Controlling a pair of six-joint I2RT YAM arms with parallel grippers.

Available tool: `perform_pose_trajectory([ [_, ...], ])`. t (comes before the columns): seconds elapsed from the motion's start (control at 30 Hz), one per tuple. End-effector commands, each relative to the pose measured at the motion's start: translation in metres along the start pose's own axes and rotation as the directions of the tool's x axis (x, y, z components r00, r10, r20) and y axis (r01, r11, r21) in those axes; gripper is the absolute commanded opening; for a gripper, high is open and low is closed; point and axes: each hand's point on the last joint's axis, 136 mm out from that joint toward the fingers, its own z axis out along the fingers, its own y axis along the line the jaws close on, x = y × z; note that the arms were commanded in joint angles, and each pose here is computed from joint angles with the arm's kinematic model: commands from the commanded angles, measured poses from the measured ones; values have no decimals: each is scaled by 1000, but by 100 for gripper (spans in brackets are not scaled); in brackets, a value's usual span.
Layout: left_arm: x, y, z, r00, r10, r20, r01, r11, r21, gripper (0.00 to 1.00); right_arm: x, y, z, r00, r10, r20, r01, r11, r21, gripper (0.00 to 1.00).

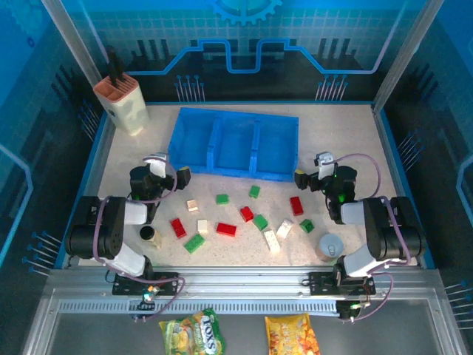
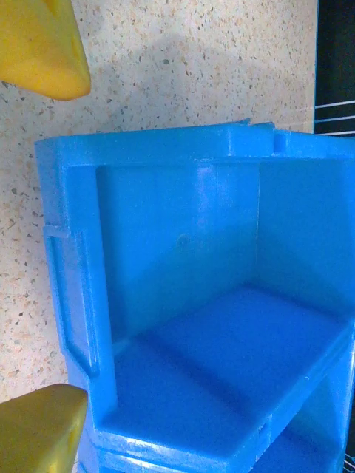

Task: Sort the legos into containers by color
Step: Pick up the lego from the center of the table.

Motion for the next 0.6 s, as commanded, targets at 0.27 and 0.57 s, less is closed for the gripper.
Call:
perform_pose_trajectory([
  [0.27, -4, -2, -2, 999, 20, 27, -20, 1000, 14, 99, -9, 3, 0, 999, -23, 39, 24, 999, -25, 100],
  [0.57, -5, 3, -1, 1000, 9, 27, -9, 1000, -12, 99, -10, 3, 0, 999, -25, 41, 26, 999, -26, 100],
])
